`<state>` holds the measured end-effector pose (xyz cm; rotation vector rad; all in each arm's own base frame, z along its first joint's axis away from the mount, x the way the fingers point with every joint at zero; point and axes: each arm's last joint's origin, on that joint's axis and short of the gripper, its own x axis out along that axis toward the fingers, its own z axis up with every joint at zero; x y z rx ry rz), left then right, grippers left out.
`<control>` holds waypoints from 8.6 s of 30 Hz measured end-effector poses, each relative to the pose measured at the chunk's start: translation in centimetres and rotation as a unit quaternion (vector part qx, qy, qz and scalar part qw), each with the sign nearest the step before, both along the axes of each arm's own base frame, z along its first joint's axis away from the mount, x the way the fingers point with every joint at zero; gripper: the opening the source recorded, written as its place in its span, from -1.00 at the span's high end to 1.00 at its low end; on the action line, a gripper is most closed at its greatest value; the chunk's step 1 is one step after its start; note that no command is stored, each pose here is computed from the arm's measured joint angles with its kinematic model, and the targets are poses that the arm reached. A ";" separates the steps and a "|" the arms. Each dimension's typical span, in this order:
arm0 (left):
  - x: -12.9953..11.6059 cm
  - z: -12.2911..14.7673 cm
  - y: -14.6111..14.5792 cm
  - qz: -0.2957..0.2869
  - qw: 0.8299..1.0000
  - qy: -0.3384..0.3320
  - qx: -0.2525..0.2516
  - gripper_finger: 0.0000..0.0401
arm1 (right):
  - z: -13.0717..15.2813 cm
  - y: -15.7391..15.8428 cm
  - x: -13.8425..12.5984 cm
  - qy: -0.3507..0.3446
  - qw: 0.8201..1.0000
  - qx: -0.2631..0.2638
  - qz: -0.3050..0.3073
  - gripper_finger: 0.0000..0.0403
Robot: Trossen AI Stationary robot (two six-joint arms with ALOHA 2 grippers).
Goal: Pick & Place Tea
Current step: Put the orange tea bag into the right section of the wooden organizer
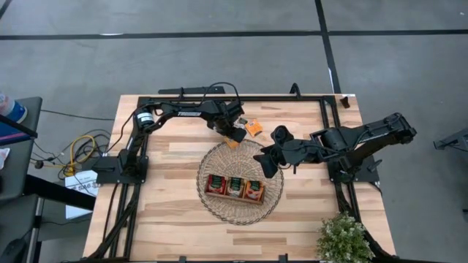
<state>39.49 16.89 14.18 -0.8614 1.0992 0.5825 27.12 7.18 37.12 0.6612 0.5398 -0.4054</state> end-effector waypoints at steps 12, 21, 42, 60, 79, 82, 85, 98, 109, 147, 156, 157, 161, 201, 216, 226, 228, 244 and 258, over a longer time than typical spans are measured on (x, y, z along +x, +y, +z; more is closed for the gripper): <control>-0.4 2.3 -0.4 -0.011 1.000 -0.021 0.001 1.00 | 0.0 0.0 0.0 0.002 1.000 -0.011 0.007 -0.07; -2.2 8.6 -1.2 -0.079 0.992 -0.098 -0.005 1.00 | 0.0 0.0 0.0 0.010 0.998 -0.046 0.034 -0.07; -7.7 20.7 -5.1 -0.341 0.815 -0.397 -0.247 1.00 | 3.4 0.5 1.4 -0.069 0.892 -0.414 0.167 -0.13; -7.2 21.2 -7.4 -0.387 0.760 -0.403 -0.333 1.00 | 2.4 -0.8 5.1 -0.124 0.828 -0.467 0.285 -0.10; -6.9 21.6 -7.2 -0.386 0.758 -0.410 -0.328 1.00 | 1.4 -0.5 6.5 -0.131 0.815 -0.477 0.303 0.20; -6.9 21.6 -7.2 -0.386 0.759 -0.410 -0.328 1.00 | 1.4 -0.6 6.5 -0.134 0.814 -0.475 0.308 0.33; -6.9 21.6 -7.2 -0.387 0.758 -0.412 -0.326 1.00 | 1.4 -0.7 6.5 -0.134 0.814 -0.475 0.307 0.45; -6.8 21.6 -7.2 -0.388 0.758 -0.413 -0.324 1.00 | 1.5 -1.2 6.7 -0.141 0.814 -0.473 0.307 0.71; -6.8 21.6 -7.2 -0.385 0.761 -0.413 -0.319 1.00 | 1.5 -1.9 6.8 -0.159 0.823 -0.442 0.319 1.00; -9.3 23.1 -5.8 -0.381 0.786 -0.440 -0.209 1.00 | 2.6 -1.0 2.2 0.025 0.919 -0.277 0.280 0.13; -12.6 25.0 -5.4 -0.299 0.878 -0.373 0.008 1.00 | 0.8 4.1 -1.9 0.127 0.946 -0.126 0.269 0.18; -12.9 25.2 -5.5 -0.288 0.884 -0.366 0.028 1.00 | 0.4 4.8 -2.2 0.128 0.952 -0.108 0.257 0.19; -13.5 25.8 -5.6 -0.269 0.893 -0.356 0.066 1.00 | -1.8 8.1 -3.8 0.133 0.969 -0.066 0.199 0.22; -14.1 25.5 -6.1 -0.288 0.893 -0.344 0.039 1.00 | -20.4 8.7 -4.9 0.051 0.980 0.024 0.189 -0.33; -14.0 25.5 -6.0 -0.283 0.894 -0.346 0.036 1.00 | -25.7 10.5 -1.8 0.021 0.978 0.061 0.200 -0.33; -14.0 25.5 -6.0 -0.277 0.896 -0.345 0.031 1.00 | -26.5 10.6 -1.5 0.018 0.979 0.070 0.192 -0.23; -14.0 25.5 -6.0 -0.277 0.896 -0.345 0.031 1.00 | -26.5 10.6 -1.5 0.018 0.979 0.070 0.192 -0.17; -14.0 25.5 -6.0 -0.277 0.896 -0.346 0.031 1.00 | -26.5 10.6 -1.6 0.026 0.976 0.076 0.201 0.53; -14.1 25.6 -6.2 -0.292 0.886 -0.359 0.010 1.00 | -26.6 10.8 -1.7 0.032 0.973 0.097 0.207 0.98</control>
